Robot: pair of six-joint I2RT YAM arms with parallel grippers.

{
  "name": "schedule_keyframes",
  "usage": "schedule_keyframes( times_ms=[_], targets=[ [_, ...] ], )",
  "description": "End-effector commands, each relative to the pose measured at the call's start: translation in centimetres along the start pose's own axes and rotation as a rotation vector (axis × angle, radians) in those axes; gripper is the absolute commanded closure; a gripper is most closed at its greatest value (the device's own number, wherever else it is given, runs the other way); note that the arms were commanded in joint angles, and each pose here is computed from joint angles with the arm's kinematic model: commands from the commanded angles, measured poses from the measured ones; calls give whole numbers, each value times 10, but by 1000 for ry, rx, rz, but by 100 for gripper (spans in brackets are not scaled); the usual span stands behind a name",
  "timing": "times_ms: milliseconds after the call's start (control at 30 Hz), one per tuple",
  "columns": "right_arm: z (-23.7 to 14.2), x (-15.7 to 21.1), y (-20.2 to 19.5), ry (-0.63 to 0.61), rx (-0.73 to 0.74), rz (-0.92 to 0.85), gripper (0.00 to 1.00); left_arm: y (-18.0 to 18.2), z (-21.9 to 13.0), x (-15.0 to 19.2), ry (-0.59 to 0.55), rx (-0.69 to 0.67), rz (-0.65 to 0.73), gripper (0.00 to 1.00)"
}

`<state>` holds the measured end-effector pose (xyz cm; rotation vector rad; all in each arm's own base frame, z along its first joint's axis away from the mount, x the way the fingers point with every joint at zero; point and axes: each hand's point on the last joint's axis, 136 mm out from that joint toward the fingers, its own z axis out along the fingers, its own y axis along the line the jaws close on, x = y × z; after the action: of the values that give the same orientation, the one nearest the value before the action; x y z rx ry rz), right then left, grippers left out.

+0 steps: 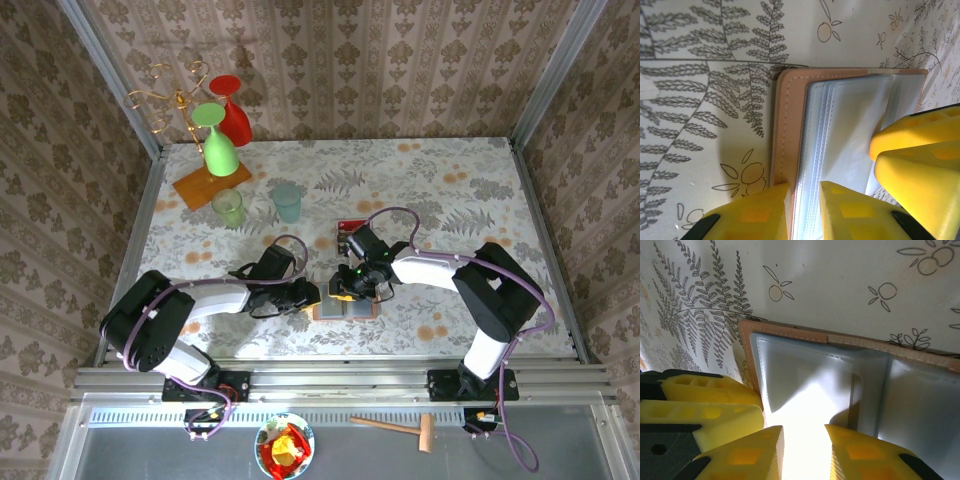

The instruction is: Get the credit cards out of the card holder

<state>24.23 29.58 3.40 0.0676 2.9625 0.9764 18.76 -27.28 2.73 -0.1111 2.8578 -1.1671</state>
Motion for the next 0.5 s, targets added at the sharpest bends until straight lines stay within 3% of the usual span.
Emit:
schedule_keyframes(
  times_ms=[0,467],
  targets=[
    [4,8,-12,24,51,10,71,10,4,6,17,-27,-29,77],
    [-3,9,-21,14,113,-3,70,12,5,7,21,-32,-32,77]
  ],
)
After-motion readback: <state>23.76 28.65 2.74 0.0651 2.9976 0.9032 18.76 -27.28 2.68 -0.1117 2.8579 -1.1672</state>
